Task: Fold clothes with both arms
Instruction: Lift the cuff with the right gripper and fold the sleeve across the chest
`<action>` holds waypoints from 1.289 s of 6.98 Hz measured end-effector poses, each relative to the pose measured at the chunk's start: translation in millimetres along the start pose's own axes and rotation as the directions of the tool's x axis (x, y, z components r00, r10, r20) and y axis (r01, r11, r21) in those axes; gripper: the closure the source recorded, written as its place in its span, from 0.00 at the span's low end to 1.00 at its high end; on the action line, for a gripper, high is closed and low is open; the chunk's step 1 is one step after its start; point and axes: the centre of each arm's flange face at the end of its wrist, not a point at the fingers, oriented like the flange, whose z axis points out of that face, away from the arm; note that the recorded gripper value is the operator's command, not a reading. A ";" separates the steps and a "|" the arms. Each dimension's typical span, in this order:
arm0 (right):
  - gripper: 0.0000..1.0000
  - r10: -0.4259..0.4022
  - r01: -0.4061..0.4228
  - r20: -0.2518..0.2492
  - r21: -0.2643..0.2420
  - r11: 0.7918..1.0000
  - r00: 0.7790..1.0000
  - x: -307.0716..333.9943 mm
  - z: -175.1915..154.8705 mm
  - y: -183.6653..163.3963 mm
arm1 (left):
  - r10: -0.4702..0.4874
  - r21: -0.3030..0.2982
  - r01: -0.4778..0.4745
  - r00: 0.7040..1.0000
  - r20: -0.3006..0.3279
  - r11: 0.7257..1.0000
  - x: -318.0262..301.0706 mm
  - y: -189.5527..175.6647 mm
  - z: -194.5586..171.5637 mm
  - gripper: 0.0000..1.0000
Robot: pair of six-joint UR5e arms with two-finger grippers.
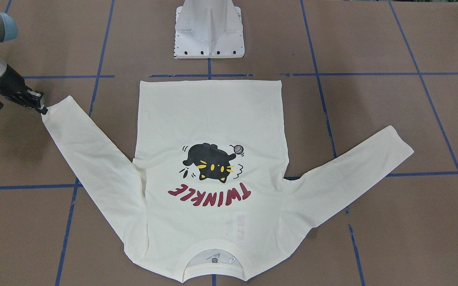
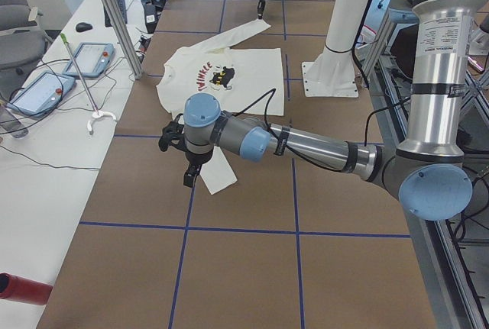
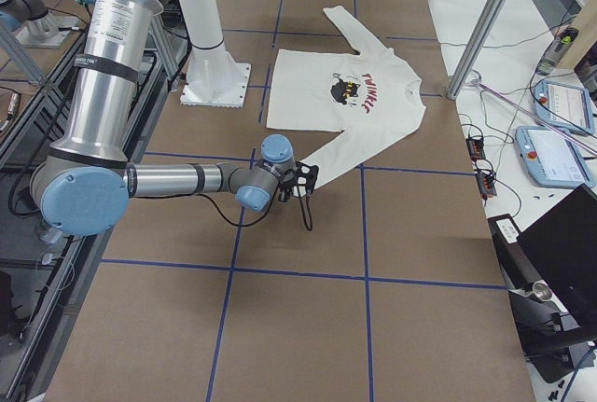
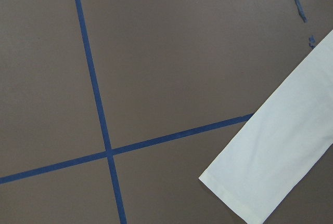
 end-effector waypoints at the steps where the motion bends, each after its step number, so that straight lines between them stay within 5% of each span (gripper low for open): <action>1: 1.00 0.016 -0.017 0.057 0.003 1.000 0.998 -34.1 -11.8 -0.3 | 0.002 0.001 -0.002 1.000 -0.001 1.000 0.8 -0.3 -0.3 0.00; 3: 1.00 0.125 -0.125 0.199 -0.013 0.992 0.972 -166.7 -26.5 -27.5 | 0.011 0.010 -0.011 1.000 -0.003 1.000 2.1 -1.2 -1.2 0.00; 4: 1.00 0.189 -0.188 0.226 -0.026 0.982 0.956 -264.4 -36.8 -47.2 | 0.014 0.012 -0.014 1.000 -0.003 1.000 2.6 -1.5 -1.0 0.00; 6: 1.00 0.277 -0.283 0.210 -0.005 0.959 0.938 -454.6 -60.8 -80.2 | 0.019 0.011 -0.019 1.000 -0.005 1.000 4.3 -1.7 0.1 0.00; 9: 1.00 0.262 -0.282 0.242 0.054 0.958 0.934 -662.2 -1.9 -113.8 | 0.026 0.011 -0.025 1.000 -0.010 1.000 8.4 -2.0 0.8 0.00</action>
